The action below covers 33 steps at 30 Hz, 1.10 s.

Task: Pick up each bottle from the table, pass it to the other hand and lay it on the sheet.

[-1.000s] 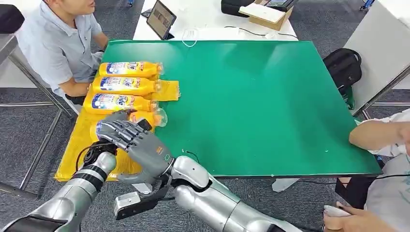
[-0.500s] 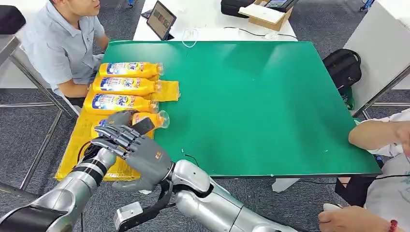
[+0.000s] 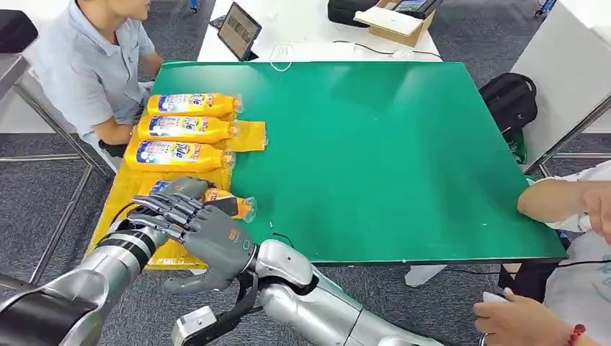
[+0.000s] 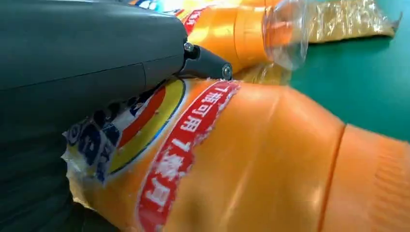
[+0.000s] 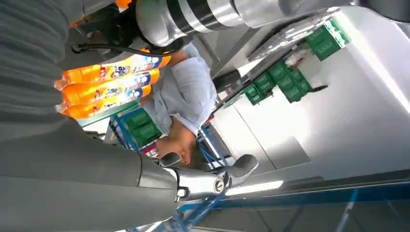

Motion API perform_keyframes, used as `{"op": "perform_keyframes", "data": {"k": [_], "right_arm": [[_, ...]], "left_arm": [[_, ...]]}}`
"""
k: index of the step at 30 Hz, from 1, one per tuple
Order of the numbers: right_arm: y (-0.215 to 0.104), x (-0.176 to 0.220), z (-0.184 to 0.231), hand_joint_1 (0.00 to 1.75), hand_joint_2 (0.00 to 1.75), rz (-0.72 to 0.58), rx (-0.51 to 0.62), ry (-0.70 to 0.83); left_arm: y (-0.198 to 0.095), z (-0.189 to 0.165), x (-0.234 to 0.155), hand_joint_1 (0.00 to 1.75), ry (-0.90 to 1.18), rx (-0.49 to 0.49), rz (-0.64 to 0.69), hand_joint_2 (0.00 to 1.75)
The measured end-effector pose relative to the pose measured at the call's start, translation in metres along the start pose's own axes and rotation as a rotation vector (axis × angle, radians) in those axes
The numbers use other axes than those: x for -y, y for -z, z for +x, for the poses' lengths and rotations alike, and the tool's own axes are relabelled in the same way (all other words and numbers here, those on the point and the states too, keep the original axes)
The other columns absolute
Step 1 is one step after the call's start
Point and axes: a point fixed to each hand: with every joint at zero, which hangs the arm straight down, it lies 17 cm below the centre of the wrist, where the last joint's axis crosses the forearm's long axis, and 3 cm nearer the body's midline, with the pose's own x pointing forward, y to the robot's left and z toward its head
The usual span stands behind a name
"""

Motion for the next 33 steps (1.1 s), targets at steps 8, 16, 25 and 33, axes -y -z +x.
{"op": "perform_keyframes", "data": {"k": [8, 16, 25, 33], "right_arm": [[0.001, -0.001, -0.004, 0.0, 1.75, 0.009, 0.001, -0.007], [-0.002, -0.005, -0.009, 0.0, 1.75, 0.02, -0.01, -0.011], [-0.004, 0.002, -0.014, 0.0, 1.75, -0.02, -0.007, -0.029], [-0.002, 0.035, -0.016, 0.0, 1.75, -0.176, -0.038, 0.035]], "left_arm": [[0.001, 0.015, 0.01, 0.0, -0.056, 0.028, -0.043, 0.0], [0.001, 0.027, 0.01, 0.0, -0.14, 0.067, -0.046, 0.0], [-0.006, 0.077, -0.013, 0.0, -0.58, 0.282, 0.091, 0.0], [-0.012, 0.081, -0.039, 0.0, -0.749, 0.3, 0.3, 1.75]]}}
